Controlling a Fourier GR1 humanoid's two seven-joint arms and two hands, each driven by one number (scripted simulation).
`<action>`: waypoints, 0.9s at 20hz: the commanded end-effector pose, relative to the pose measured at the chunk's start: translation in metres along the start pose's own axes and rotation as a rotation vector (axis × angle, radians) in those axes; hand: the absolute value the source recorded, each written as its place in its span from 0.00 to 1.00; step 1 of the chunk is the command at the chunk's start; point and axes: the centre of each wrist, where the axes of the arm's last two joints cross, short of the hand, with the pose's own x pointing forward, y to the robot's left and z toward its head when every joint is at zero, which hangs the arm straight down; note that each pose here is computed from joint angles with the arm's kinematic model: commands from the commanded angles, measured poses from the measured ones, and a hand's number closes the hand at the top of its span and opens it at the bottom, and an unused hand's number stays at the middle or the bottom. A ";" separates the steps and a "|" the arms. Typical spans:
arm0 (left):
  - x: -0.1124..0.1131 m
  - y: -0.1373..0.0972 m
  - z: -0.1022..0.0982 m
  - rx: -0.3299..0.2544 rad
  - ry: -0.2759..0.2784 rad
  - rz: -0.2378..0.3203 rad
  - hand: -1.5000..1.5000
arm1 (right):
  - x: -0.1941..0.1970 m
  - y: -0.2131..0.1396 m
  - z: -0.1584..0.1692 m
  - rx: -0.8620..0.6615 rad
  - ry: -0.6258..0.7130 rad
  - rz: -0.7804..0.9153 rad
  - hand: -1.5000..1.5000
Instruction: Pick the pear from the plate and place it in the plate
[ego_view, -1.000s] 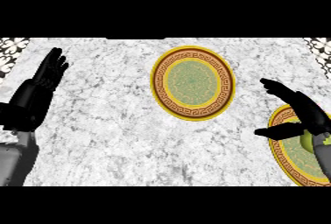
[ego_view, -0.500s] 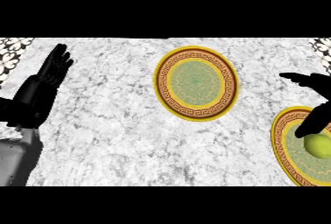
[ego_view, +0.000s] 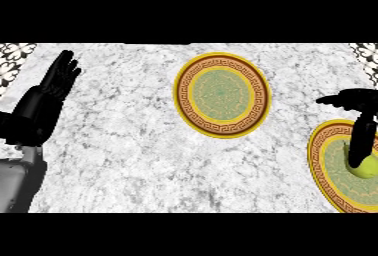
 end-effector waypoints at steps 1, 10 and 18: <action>0.000 -0.021 0.006 -0.016 0.011 0.024 0.50 | 0.005 0.009 -0.005 0.060 0.059 0.079 0.00; 0.011 0.000 0.019 -0.003 0.003 0.010 0.50 | -0.026 0.021 -0.033 0.077 0.213 0.152 0.00; -0.002 0.007 -0.009 0.002 -0.008 0.003 0.50 | -0.049 0.027 -0.051 0.106 0.244 0.149 0.00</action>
